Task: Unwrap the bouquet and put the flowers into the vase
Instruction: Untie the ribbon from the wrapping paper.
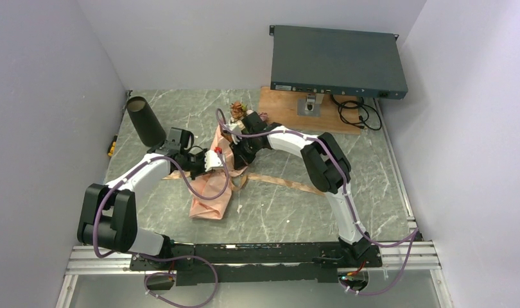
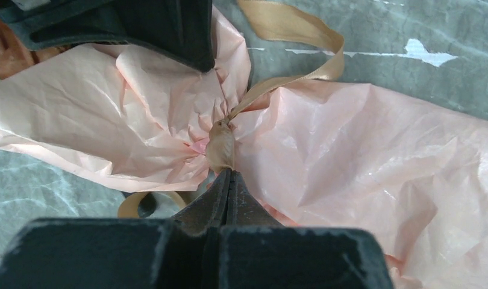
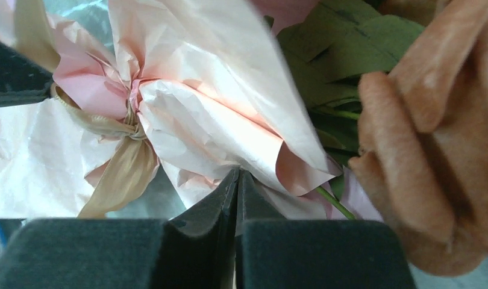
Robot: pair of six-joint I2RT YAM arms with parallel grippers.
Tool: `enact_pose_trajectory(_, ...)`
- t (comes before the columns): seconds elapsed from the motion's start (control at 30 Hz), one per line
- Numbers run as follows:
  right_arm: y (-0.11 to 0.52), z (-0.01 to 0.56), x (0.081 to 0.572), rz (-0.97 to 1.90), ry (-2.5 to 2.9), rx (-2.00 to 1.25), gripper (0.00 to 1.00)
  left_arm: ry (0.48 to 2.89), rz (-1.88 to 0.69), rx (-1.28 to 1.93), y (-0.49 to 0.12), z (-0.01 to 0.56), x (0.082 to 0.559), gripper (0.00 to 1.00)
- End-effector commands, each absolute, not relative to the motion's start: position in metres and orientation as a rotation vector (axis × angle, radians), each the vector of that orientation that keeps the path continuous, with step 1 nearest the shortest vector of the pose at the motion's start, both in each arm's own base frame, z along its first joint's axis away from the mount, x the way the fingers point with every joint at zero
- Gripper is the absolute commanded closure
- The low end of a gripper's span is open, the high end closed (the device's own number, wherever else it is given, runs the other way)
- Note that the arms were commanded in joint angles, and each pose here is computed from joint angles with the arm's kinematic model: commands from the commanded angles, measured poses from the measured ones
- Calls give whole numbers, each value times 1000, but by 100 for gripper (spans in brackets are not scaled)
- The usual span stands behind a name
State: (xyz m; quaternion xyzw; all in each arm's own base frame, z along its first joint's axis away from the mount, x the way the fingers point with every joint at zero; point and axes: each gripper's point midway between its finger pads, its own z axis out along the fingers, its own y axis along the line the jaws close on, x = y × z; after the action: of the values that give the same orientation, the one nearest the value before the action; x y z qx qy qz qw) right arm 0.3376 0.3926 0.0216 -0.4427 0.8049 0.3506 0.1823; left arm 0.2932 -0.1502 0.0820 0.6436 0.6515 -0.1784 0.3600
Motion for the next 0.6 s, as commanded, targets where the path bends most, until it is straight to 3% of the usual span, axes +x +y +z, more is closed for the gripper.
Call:
enact_pose_trajectory(0.0,390,55,304,1141,2277,-1307,90,1606,-495,1711,-154,80,282,100)
enact_pose_trajectory(0.1,408,103,310,1217,2161,-1251,81,1604,-500,1718,-155,78,282,100)
enact_pose_trajectory(0.27,426,142,320,1287,2082,-1178,81,1583,-494,1733,-156,77,283,100)
enact_pose_trajectory(0.57,438,95,342,1232,2159,-1130,88,1589,-496,1733,-155,81,281,100)
